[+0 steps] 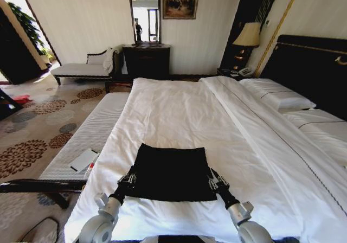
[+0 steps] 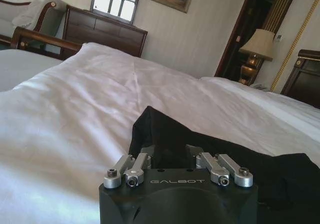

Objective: Fold the clothes on the bed.

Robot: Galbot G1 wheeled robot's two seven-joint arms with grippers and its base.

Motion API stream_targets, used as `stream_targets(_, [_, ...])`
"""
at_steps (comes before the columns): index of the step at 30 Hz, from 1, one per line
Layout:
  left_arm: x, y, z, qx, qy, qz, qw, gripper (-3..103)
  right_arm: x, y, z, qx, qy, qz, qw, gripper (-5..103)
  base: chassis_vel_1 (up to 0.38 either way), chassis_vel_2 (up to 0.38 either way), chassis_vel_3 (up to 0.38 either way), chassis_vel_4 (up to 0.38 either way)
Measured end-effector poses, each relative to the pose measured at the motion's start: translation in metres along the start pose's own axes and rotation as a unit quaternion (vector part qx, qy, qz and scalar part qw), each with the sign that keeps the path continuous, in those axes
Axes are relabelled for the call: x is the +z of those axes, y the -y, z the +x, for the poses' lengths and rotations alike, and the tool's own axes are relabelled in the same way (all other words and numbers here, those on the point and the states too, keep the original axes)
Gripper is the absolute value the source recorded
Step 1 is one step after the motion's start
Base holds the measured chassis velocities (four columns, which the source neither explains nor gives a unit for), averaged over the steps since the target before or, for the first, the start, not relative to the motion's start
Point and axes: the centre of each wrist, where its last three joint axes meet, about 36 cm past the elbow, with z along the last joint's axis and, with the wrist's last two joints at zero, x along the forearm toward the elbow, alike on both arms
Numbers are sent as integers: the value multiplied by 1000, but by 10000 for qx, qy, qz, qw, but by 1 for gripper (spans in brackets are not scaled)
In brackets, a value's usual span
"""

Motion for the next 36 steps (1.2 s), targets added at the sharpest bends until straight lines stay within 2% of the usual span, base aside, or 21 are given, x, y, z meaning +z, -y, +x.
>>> stream_targets(1, [-4, 2, 0, 13, 56, -7, 10000, 41, -2, -1, 1, 23, 28, -28, 10000, 57, 0, 0, 0, 0])
stream_targets(2, [-8, 3, 1, 21, 107, -12, 9999, 45, -5, -1, 1, 56, 55, -67, 9999, 57, 0, 0, 0, 0])
stream_targets(3, [-12, 4, 1, 25, 159, -15, 9999, 51, -9, -1, 1, 95, 83, -113, 9999, 62, 0, 0, 0, 0])
stream_targets(4, [-12, 4, 1, 25, 159, -15, 9999, 51, -9, -1, 1, 95, 83, -113, 9999, 62, 0, 0, 0, 0])
stream_targets(6, [-19, 5, 0, 17, 256, 3, 9997, 62, -18, 1, -1, 179, 134, -188, 9996, 73, 0, 0, 0, 0])
stream_targets(7, [-24, 4, -2, -6, 324, 11, 9995, 62, -25, 4, -4, 234, 179, -225, 9993, 79, 0, 0, 0, 0])
stream_targets(8, [-30, 3, -6, -35, 398, 12, 9992, 73, -34, 8, -9, 300, 239, -257, 9989, 84, 0, 0, 0, 0])
stream_targets(10, [-34, 2, -9, -61, 444, 7, 9990, 73, -40, 10, -12, 348, 272, -285, 9986, 84, 0, 0, 0, 0])
stream_targets(11, [-38, 1, -13, -76, 485, 9, 9988, 78, -45, 13, -16, 398, 291, -313, 9983, 84, 0, 0, 0, 0])
stream_targets(12, [-45, -2, -21, -105, 519, 0, 9986, 84, -54, 19, -22, 471, 325, -339, 9978, 95, 0, 0, 0, 0])
stream_targets(13, [-50, -6, -30, -134, 527, -32, 9985, 89, -59, 23, -27, 528, 344, -344, 9974, 98, 0, 0, 0, 0])
stream_targets(15, [-53, -9, -35, -148, 526, -65, 9985, 89, -63, 26, -30, 554, 359, -333, 9973, 100, 0, 0, 0, 0])
stream_targets(17, [-61, -20, -53, -170, 456, -155, 9987, 98, -68, 33, -36, 637, 372, -326, 9967, 100, 0, 0, 0, 0])
stream_targets(20, [-65, -27, -65, -143, 372, -199, 9990, 100, -69, 36, -39, 685, 362, -336, 9964, 100, 0, 0, 0, 0])
stream_targets(23, [-78, -44, -95, -60, 230, -270, 9994, 100, -67, 41, -41, 767, 325, -333, 9960, 100, 0, 0, 0, 0])
stream_targets(25, [-82, -47, -101, -48, 231, -284, 9993, 100, -67, 41, -41, 778, 316, -334, 9959, 100, 0, 0, 0, 0])
stream_targets(26, [-90, -54, -115, -16, 238, -323, 9992, 103, -66, 43, -42, 804, 302, -333, 9957, 100, 0, 0, 0, 0])
stream_targets(28, [-96, -67, -132, -16, 144, -354, 9993, 98, -65, 45, -43, 850, 264, -339, 9955, 100, 0, 0, 0, 0])
stream_targets(31, [-101, -80, -143, -84, 57, -352, 9993, 97, -65, 46, -49, 847, 249, -336, 9955, 100, 0, 0, 0, 0])
stream_targets(32, [-100, -87, -149, -117, -27, -329, 9994, 93, -65, 47, -53, 841, 235, -351, 9956, 100, 0, 0, 0, 0])
stream_targets(36, [-90, -97, -165, -115, -254, -303, 9992, 92, -64, 48, -58, 875, 202, -379, 9952, 100, 0, 0, 0, 0])
